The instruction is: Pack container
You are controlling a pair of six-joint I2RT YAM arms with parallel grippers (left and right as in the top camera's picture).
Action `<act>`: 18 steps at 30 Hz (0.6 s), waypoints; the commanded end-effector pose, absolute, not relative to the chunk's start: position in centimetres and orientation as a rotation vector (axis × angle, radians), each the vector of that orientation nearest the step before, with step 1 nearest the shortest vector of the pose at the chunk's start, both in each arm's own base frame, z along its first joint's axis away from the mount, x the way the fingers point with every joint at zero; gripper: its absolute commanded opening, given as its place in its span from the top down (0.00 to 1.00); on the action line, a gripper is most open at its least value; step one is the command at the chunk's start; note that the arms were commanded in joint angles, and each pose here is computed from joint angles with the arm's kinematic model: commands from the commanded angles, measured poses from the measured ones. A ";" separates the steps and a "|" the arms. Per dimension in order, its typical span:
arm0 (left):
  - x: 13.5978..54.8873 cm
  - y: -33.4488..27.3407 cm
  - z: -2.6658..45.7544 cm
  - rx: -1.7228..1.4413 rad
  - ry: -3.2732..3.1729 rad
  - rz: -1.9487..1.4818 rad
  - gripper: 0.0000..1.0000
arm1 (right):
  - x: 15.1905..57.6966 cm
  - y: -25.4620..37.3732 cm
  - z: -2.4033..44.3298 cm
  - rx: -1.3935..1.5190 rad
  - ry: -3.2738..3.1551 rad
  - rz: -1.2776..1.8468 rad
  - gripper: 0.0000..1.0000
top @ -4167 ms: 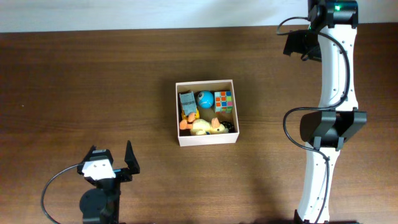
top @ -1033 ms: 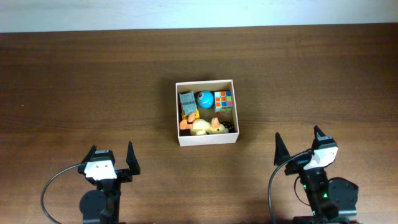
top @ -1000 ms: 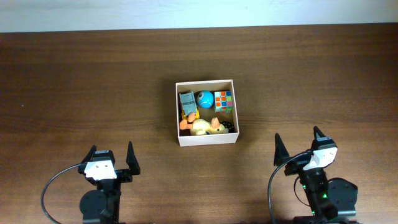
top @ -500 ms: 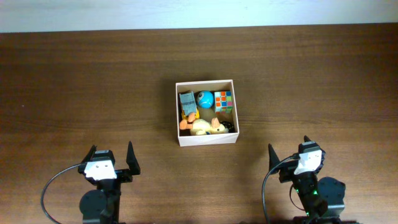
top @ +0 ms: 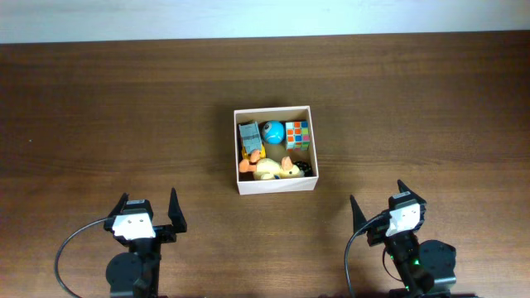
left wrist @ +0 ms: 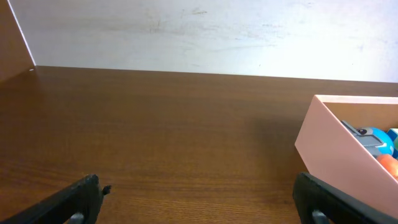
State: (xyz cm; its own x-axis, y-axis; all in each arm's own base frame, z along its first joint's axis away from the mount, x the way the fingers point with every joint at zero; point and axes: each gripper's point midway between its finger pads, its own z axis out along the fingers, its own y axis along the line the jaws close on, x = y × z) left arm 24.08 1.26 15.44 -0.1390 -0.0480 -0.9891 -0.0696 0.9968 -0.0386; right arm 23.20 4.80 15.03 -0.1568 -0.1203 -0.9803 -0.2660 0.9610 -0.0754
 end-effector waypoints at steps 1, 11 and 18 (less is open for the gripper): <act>24.1 1.0 15.3 -0.061 1.707 0.021 0.01 | 23.3 4.4 14.9 -0.285 1.727 0.096 0.02; 24.1 1.0 15.3 -0.061 1.707 0.021 0.01 | 23.5 3.1 14.8 -0.230 1.737 0.030 0.01; 24.1 1.0 15.3 -0.061 1.707 0.021 0.01 | 23.5 3.2 14.8 -0.231 1.737 0.033 0.01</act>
